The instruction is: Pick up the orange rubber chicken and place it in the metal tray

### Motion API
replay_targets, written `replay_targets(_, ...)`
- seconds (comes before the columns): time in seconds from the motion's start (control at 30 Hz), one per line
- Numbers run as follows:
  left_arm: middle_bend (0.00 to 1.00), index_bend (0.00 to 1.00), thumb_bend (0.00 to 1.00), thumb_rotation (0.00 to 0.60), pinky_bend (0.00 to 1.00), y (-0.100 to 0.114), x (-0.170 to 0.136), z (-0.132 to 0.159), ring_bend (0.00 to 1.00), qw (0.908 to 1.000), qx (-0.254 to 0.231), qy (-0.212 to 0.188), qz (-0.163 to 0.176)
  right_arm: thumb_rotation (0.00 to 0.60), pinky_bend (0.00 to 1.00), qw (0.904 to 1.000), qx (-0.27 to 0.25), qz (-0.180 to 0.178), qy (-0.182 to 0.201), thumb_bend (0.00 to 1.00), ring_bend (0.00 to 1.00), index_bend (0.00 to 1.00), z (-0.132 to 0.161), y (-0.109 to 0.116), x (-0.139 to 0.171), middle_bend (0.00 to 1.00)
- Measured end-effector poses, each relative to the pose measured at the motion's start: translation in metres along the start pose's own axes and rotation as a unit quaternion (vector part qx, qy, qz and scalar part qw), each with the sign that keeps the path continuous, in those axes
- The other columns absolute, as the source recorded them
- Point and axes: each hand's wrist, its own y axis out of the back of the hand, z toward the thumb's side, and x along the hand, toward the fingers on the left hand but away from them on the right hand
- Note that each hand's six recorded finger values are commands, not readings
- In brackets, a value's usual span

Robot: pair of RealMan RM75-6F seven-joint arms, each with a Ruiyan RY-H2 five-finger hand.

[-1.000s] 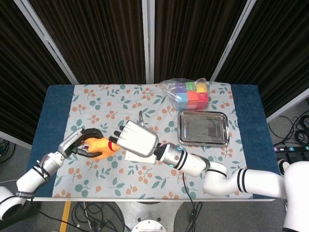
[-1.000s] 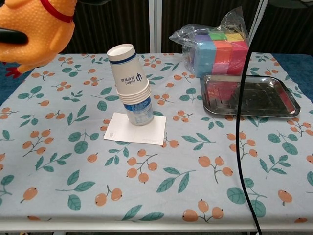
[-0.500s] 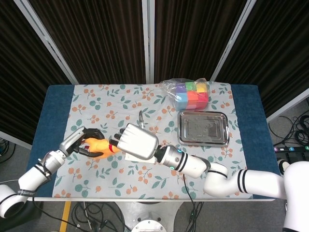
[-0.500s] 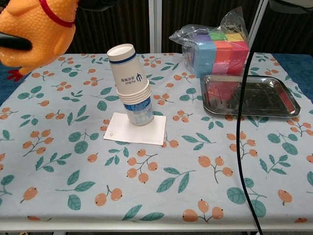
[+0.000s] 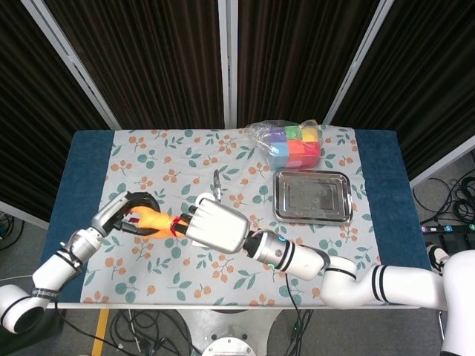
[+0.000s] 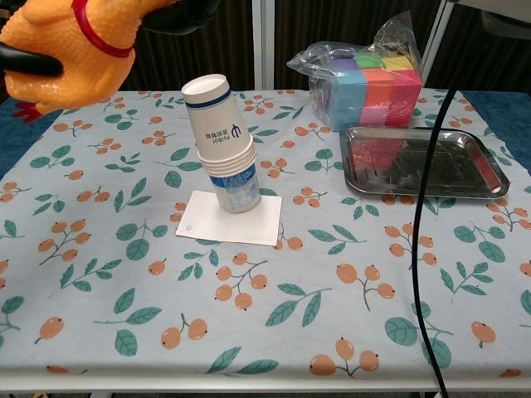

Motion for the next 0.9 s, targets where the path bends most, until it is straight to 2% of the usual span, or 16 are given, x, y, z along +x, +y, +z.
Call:
replay_targets(0.03,0.56,0.4,0.58,0.6,0.7,-0.001,-0.001,0.001,0.52,1.0,-0.001,-0.003,-0.001,0.6,0.95,1.0,-0.001,0.0,-0.004,0.39,0.74,1.0,-0.003,-0.001,0.001,0.76)
replay_targets(0.1,0.35,0.27,0.43,0.6,0.49,-0.002,-0.004,0.003,0.31,0.9999,-0.005,-0.009,-0.006,0.6,0.95,0.9999,-0.006,-0.002,-0.014,0.39,0.74,1.0,-0.008,-0.002,0.002,0.76)
replay_targets(0.2,0.21,0.21,0.26,0.6,0.33,-0.003,-0.009,0.006,0.18,0.9996,-0.007,-0.024,-0.011,0.6,0.95,0.9995,-0.015,-0.004,-0.026,0.39,0.74,1.0,-0.015,-0.003,0.004,0.76)
replay_targets(0.27,0.16,0.19,0.19,0.6,0.3,-0.003,-0.013,0.007,0.14,0.9994,-0.005,-0.032,-0.011,0.6,0.95,0.9992,-0.023,-0.006,-0.033,0.39,0.74,1.0,-0.019,-0.004,0.006,0.76)
replay_targets(0.33,0.14,0.19,0.15,0.6,0.28,-0.001,-0.017,0.008,0.12,0.9992,-0.001,-0.04,-0.008,0.6,0.95,0.9986,-0.033,-0.009,-0.04,0.39,0.74,1.0,-0.023,-0.005,0.009,0.76)
replay_targets(0.47,0.14,0.19,0.14,0.6,0.27,0.003,-0.024,0.006,0.12,0.9987,0.013,-0.049,0.006,0.6,0.95,0.9963,-0.062,-0.021,-0.055,0.39,0.74,1.0,-0.032,-0.004,0.018,0.76)
replay_targets(0.67,0.14,0.19,0.14,0.6,0.27,0.011,-0.034,0.001,0.12,0.9965,0.059,-0.048,0.035,0.6,0.95,0.9871,-0.118,-0.057,-0.092,0.39,0.74,1.0,-0.053,0.005,0.047,0.76)
replay_targets(0.77,0.14,0.19,0.14,0.6,0.27,0.016,-0.039,-0.002,0.12,0.9941,0.083,-0.045,0.053,0.6,0.95,0.9787,-0.148,-0.079,-0.118,0.39,0.74,1.0,-0.069,0.011,0.065,0.76)
replay_targets(0.9,0.14,0.19,0.14,0.6,0.27,0.022,-0.046,-0.007,0.12,0.9885,0.123,-0.037,0.079,0.6,0.95,0.9605,-0.197,-0.101,-0.168,0.39,0.74,1.0,-0.095,0.015,0.099,0.76)
